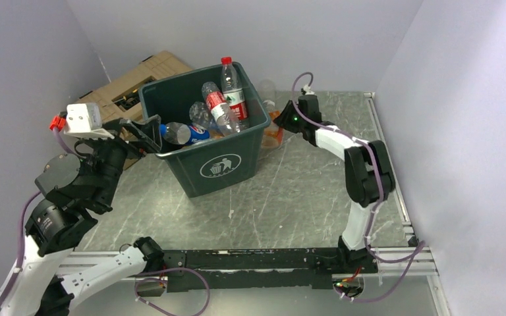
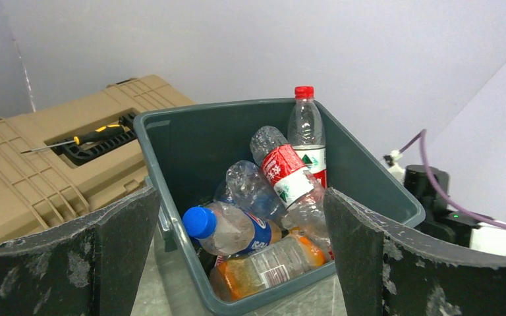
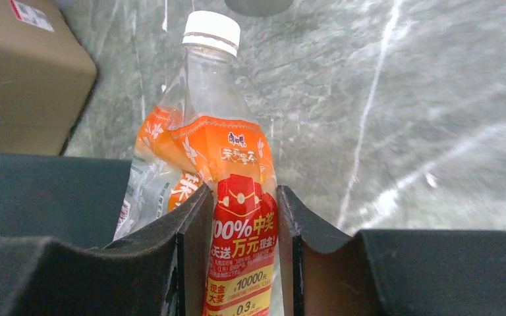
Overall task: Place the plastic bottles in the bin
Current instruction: Pick up the plastic bottle from the corner of the board.
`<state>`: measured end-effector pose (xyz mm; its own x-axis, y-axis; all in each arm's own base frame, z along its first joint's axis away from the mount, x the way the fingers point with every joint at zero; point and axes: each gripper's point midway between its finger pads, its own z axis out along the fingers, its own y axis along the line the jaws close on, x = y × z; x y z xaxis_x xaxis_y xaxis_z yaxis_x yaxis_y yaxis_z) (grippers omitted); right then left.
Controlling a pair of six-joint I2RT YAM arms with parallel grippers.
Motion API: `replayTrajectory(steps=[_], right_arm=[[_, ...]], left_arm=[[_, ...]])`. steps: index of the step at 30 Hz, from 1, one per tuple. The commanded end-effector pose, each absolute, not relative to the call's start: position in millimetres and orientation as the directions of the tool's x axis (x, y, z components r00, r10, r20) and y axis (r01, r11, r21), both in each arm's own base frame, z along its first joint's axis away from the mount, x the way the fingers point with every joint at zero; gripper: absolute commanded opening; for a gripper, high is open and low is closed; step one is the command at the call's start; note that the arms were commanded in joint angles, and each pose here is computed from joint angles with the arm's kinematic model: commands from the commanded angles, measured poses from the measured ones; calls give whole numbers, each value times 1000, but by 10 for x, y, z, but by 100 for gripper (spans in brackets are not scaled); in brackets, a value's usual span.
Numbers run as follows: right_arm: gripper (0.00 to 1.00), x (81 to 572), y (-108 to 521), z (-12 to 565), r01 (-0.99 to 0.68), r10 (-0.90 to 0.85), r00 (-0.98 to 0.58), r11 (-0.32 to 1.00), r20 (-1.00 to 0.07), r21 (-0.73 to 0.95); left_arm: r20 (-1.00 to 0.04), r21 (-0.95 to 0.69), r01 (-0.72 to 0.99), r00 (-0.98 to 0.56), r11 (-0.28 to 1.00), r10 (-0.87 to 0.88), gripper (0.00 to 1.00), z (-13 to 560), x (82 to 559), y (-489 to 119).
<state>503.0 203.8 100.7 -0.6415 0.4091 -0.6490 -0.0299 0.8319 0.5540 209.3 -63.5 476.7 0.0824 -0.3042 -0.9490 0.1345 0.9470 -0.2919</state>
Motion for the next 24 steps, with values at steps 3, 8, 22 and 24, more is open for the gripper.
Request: replayTrajectory(steps=[3,8,22,24], right_arm=[[0,4767,1441,1848,47,423,-447,891,-788,451],[0,4301,996,2542,126,443,-284,897,-850,425],[0,2734,1063,4660,-387,489,66,816,-870,429],[0,2444,1305,4845,-562,493,64,736,-868,377]], left_arm=[[-923,-331,221,128,917,-364,99,5003,2050,-737],[-912,-333,316,132,888,-389,99,5217,2063,-951],[-891,-283,741,32,609,-453,99,5781,1973,-2114],[-902,-251,821,-6,513,-431,99,5808,1846,-2331]])
